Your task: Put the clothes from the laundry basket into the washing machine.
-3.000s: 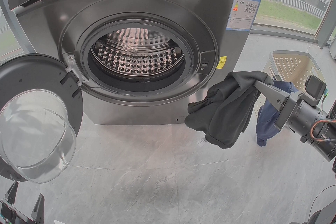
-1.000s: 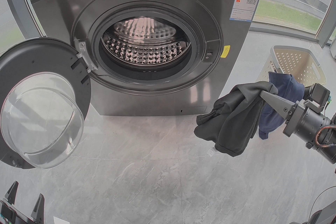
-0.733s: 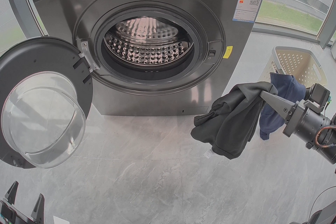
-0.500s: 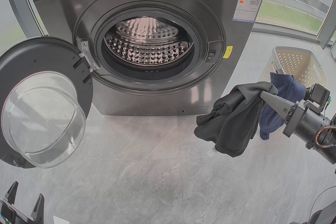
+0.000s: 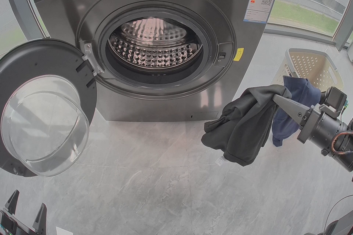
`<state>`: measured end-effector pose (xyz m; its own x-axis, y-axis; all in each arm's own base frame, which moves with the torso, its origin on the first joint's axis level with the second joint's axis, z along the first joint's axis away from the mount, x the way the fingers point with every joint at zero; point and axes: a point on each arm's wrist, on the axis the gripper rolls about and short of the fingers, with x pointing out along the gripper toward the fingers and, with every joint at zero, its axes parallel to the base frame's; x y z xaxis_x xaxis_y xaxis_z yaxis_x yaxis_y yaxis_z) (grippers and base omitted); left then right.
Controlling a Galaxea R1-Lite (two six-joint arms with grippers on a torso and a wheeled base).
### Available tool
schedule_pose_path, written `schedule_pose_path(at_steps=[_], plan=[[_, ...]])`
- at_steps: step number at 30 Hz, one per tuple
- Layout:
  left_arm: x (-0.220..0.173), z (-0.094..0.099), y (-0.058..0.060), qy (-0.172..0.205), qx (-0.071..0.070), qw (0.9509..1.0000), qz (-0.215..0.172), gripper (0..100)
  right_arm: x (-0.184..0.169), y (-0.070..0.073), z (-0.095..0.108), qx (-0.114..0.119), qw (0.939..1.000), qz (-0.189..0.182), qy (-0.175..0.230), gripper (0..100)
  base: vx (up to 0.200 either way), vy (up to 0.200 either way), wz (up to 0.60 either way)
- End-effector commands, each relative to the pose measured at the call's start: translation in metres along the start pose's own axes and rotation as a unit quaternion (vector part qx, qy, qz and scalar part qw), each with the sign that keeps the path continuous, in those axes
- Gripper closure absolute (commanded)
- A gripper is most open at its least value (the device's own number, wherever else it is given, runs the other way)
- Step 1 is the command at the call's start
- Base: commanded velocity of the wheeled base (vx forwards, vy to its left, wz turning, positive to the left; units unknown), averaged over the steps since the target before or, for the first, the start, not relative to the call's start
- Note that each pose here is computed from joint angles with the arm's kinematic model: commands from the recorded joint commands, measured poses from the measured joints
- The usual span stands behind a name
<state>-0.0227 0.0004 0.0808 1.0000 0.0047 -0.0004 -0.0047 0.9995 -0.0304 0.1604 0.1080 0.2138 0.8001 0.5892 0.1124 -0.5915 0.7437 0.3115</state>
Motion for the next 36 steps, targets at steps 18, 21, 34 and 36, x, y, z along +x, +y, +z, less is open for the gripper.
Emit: schedule_pose_path(at_steps=[18, 21, 34, 36], plan=[[0.0, -0.005, 0.0, 0.001, 0.009, 1.0, 0.002, 0, 0.027, 0.04, -0.011, 0.009, 0.9998, 0.016, 0.001, 100, 0.0, 0.044, 0.0], [0.0, -0.005, 0.0, 0.001, 0.013, 0.9999, 0.002, 0, 0.039, 0.044, -0.015, 0.009, 0.9997, 0.024, -0.001, 100, 0.0, 0.0, 0.0], [-0.011, 0.052, -0.003, -0.096, 0.005, 0.9949, -0.03, 0, 0.067, 0.056, -0.029, 0.013, 0.9992, 0.037, -0.007, 100, 0.0, 0.0, 0.0], [-0.007, 0.057, -0.005, -0.075, 0.01, 0.994, -0.08, 0, 0.073, 0.058, -0.03, 0.015, 0.9991, 0.038, -0.009, 100, 0.0, 0.0, 0.0]])
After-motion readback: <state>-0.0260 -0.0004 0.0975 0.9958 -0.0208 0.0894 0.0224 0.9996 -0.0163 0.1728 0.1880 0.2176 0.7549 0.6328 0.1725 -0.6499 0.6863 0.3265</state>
